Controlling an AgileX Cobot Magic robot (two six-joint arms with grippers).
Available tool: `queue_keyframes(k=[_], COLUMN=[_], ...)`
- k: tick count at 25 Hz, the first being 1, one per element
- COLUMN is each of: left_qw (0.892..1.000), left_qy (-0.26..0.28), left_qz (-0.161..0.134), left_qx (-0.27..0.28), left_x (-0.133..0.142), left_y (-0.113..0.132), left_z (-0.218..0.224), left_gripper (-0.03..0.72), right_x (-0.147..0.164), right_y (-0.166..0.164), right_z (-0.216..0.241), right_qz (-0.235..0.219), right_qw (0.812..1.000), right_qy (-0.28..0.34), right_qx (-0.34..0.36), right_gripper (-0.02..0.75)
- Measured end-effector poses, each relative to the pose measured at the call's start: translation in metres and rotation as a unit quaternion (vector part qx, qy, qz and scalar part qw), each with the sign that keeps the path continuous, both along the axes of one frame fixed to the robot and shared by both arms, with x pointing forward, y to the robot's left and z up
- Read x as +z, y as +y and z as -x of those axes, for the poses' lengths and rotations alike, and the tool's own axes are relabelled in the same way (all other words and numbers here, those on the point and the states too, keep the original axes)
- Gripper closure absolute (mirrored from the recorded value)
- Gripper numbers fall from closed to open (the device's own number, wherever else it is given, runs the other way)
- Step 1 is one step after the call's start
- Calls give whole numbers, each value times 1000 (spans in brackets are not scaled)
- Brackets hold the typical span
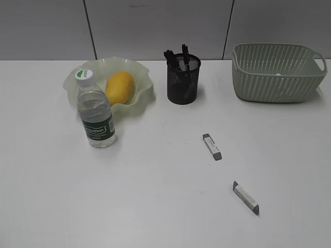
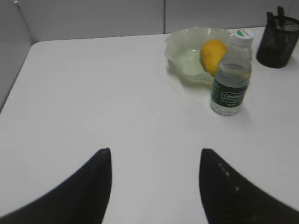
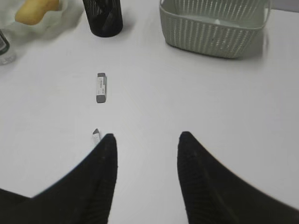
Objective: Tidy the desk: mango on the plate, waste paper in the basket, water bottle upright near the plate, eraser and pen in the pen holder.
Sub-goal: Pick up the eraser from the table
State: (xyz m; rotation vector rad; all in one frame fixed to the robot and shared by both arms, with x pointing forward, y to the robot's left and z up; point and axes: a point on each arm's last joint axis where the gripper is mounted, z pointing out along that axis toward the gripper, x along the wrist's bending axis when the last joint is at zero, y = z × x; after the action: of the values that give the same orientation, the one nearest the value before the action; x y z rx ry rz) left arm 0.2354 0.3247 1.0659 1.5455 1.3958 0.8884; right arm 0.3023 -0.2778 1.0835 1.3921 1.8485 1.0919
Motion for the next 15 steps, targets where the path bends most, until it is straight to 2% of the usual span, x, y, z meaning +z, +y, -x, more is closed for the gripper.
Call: queue_keyframes(k=[4,8,11,15], left_qw=[998,994,994,994], left_qy=[2,3,3,3], left_qz=[6,7,8,8], left_qx=[69,106,111,111], left_x=[0,0,0,0], left_y=[-2,-3,-3,-3], left_z=[4,5,6,6], left_gripper=[243,244,244,244], right_x=[-8,-38,-78,-128], right_y=[27,55,85,124], right_z=[-78,-150,-186,-195], right_qz=[29,51,89,137], right_qw=[997,982,956,918], right_qy=[69,180,273,355], right_qx=[21,34,67,113], right_gripper=[388,388,378,358])
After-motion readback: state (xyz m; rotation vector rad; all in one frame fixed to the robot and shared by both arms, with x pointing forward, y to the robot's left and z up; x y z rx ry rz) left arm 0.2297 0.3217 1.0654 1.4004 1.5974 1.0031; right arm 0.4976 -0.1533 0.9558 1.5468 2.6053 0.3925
